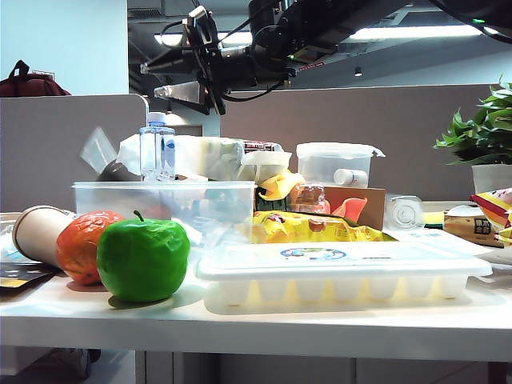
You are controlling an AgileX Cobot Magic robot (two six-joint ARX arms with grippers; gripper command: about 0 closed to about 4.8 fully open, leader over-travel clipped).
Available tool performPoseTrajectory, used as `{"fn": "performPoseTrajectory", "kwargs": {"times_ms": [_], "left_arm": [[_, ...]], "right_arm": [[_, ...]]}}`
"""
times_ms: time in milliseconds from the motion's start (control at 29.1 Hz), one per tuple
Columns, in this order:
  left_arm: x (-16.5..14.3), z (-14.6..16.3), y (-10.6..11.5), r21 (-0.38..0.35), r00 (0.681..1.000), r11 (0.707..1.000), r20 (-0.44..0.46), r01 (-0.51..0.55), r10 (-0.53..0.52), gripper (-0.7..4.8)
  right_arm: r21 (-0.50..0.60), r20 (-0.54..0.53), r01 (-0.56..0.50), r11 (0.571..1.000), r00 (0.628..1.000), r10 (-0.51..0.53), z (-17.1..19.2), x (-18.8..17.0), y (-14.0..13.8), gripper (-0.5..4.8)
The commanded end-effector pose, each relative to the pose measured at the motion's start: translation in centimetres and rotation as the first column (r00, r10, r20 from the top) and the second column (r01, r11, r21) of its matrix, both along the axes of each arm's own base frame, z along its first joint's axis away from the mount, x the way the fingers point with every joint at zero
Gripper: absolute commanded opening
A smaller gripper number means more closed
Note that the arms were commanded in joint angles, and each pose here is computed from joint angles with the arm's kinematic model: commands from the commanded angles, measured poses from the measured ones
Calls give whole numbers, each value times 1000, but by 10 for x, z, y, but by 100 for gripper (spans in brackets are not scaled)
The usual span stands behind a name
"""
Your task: Pick up the metal ice scoop from the table and place it inside the transparent plastic box.
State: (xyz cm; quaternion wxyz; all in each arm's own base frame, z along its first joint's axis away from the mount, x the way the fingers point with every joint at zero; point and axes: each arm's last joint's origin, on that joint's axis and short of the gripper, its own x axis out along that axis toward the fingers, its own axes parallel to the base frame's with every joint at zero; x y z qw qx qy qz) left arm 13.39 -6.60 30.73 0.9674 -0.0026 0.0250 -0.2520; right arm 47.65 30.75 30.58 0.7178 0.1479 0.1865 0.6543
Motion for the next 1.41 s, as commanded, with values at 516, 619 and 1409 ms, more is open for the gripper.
{"fn": "performPoseTrajectory", "kwargs": {"times_ms": [516,619,1409], "left_arm": [[0,4,0,-1,1000,1000,17,3,-3,-5],[-1,3,0,-1,1000,1000,17,3,-3,-5],[-38,25,42,-84,958,980,211,-180,194,-5]], "right_arm": [[23,14,-91,996,996,90,27,-11,-6,-7],[2,-18,-73,997,997,73,34,-16,-9,-7],[-632,336,478,610,878,-340,125,-169,-18,-6]]}}
